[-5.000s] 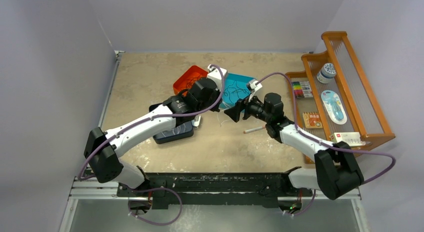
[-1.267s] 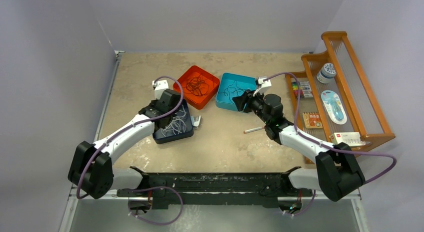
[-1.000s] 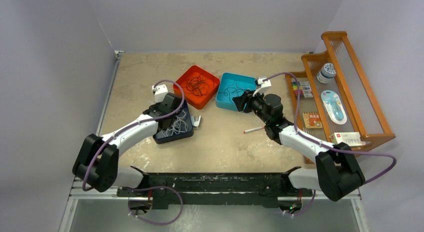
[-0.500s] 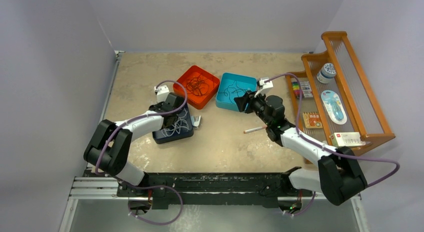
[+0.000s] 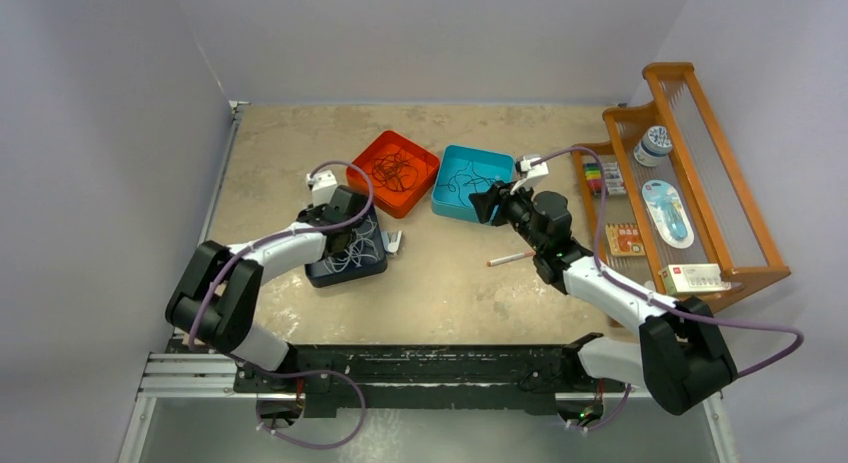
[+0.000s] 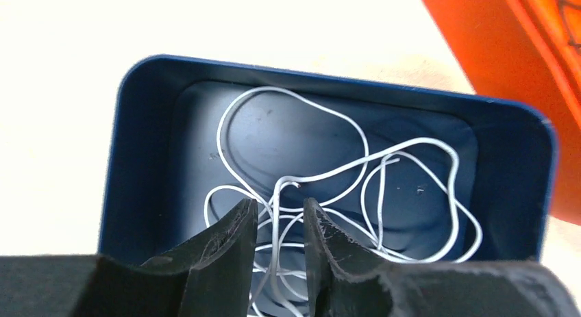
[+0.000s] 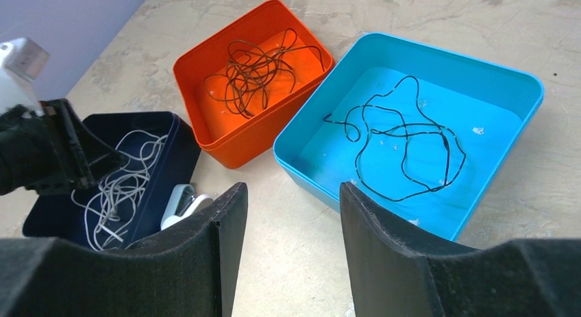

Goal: Untangle the cables

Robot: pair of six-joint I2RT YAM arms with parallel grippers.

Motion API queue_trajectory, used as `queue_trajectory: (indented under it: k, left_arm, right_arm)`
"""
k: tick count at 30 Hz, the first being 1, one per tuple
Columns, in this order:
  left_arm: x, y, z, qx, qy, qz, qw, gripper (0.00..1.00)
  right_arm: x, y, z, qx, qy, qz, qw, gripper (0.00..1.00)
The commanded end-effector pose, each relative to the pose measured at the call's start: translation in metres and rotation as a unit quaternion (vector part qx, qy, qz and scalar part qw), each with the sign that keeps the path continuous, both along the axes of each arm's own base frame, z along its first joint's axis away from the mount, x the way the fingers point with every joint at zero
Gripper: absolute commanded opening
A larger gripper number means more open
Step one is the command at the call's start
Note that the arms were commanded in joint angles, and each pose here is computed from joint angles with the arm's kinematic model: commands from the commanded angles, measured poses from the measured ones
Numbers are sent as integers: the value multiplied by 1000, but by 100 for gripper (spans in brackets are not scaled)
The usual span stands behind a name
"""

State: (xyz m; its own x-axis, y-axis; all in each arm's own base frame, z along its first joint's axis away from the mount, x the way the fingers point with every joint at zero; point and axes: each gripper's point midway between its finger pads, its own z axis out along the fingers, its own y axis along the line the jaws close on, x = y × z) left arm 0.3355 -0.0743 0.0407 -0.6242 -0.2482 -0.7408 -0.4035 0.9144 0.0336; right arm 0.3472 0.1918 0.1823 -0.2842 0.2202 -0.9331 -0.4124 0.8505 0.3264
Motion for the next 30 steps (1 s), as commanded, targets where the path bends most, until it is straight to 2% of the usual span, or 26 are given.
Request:
queue_trajectory:
  k: [1, 8, 13, 17, 23, 30]
  left_arm:
    - [14, 4, 53, -21, -75, 24, 997, 33]
    - [7, 15, 108, -26, -127, 33, 991, 46]
    - [0, 21, 148, -36, -170, 35, 984, 50]
    - [0, 13, 184, -59, -216, -7, 975, 54]
    - [-11, 8, 253, -70, -299, -69, 949, 60]
    - [-45, 41, 308, -69, -397, -32, 915, 61]
  right_arm:
    - [3, -6, 23, 6, -39, -16, 999, 55]
    - [2, -14, 30, 9, -48, -36, 998, 56]
    - [1, -19, 41, 14, -61, -48, 997, 57]
    - [1, -22, 58, 19, -81, -55, 995, 57]
    - [-11, -42, 117, -12, -140, -76, 987, 61]
    - [-29, -87, 194, -87, -206, -150, 963, 69]
